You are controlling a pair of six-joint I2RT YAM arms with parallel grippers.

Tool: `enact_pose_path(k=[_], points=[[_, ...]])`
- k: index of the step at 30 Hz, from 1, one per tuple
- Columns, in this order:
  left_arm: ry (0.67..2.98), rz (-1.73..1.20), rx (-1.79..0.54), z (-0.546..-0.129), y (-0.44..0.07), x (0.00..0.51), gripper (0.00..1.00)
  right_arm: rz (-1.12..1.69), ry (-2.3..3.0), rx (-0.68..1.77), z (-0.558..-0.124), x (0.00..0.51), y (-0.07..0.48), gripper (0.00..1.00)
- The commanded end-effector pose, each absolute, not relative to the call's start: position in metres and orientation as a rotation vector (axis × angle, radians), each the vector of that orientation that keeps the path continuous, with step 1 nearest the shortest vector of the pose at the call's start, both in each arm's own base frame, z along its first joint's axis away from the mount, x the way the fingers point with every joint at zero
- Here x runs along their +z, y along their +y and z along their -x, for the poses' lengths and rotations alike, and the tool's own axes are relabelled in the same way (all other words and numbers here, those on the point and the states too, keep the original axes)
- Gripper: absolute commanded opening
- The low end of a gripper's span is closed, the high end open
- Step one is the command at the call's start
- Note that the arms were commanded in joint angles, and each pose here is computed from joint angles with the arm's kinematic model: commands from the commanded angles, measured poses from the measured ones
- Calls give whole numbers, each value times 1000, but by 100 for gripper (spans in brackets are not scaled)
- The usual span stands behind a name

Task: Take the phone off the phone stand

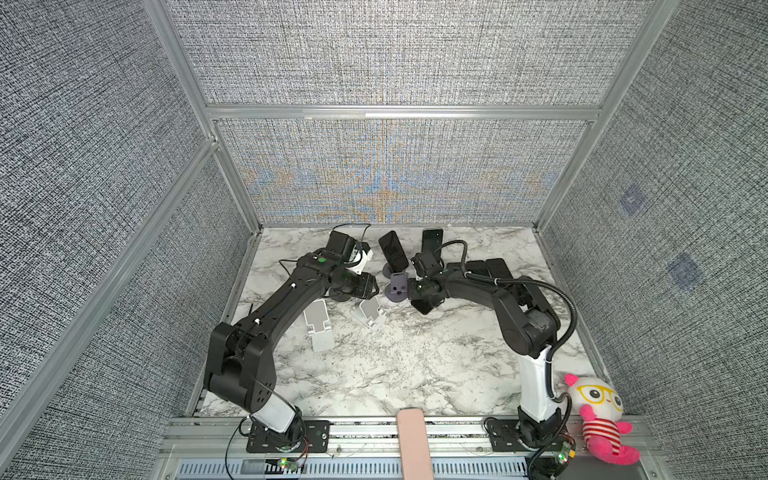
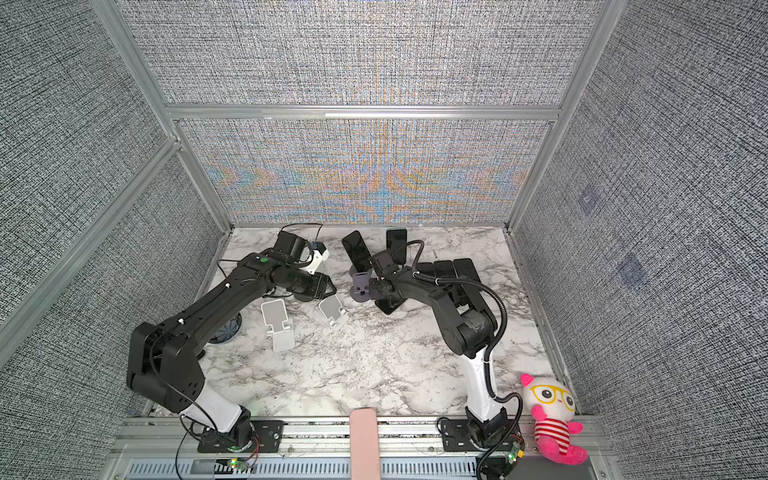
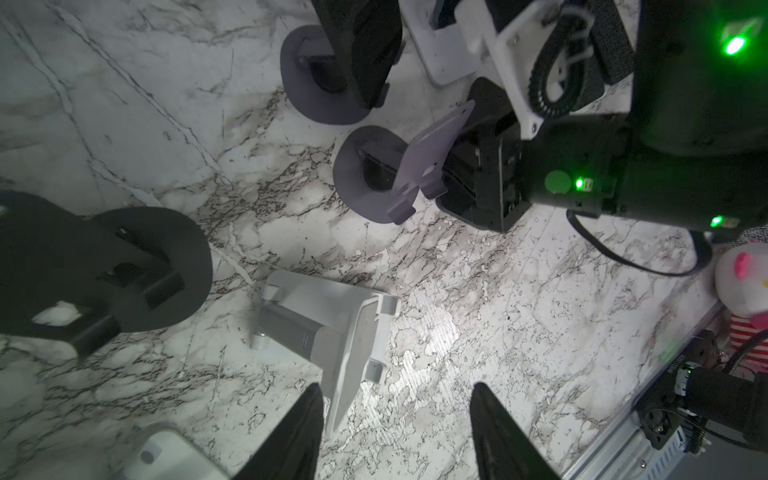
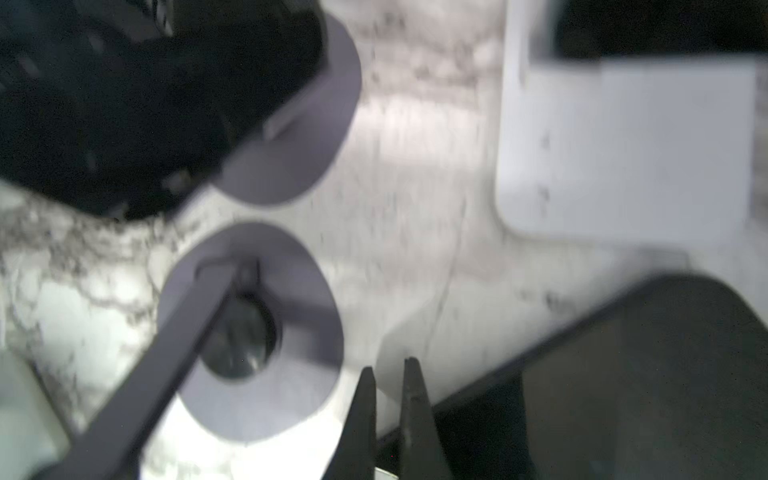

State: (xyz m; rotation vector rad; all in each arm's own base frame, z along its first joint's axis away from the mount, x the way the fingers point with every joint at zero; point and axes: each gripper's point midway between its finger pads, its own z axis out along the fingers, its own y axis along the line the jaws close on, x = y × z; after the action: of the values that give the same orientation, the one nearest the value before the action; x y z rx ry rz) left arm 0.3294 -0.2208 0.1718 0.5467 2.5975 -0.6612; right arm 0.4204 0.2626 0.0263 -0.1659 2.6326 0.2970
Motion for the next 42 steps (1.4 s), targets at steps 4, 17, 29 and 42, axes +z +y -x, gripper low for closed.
enact_pose_path(k=[4,17,29,42], points=[[2559,-534,-649,-329,-218,187,58,143,2781,196,-356,8,227,6],[2515,-569,-676,-330,-223,198,57,489,2889,-57,-316,66,168,76],[2514,-581,-640,-320,-213,200,57,742,2939,93,-351,39,163,92],[2506,-576,-660,-326,-219,201,56,543,2948,6,-361,11,161,84]])
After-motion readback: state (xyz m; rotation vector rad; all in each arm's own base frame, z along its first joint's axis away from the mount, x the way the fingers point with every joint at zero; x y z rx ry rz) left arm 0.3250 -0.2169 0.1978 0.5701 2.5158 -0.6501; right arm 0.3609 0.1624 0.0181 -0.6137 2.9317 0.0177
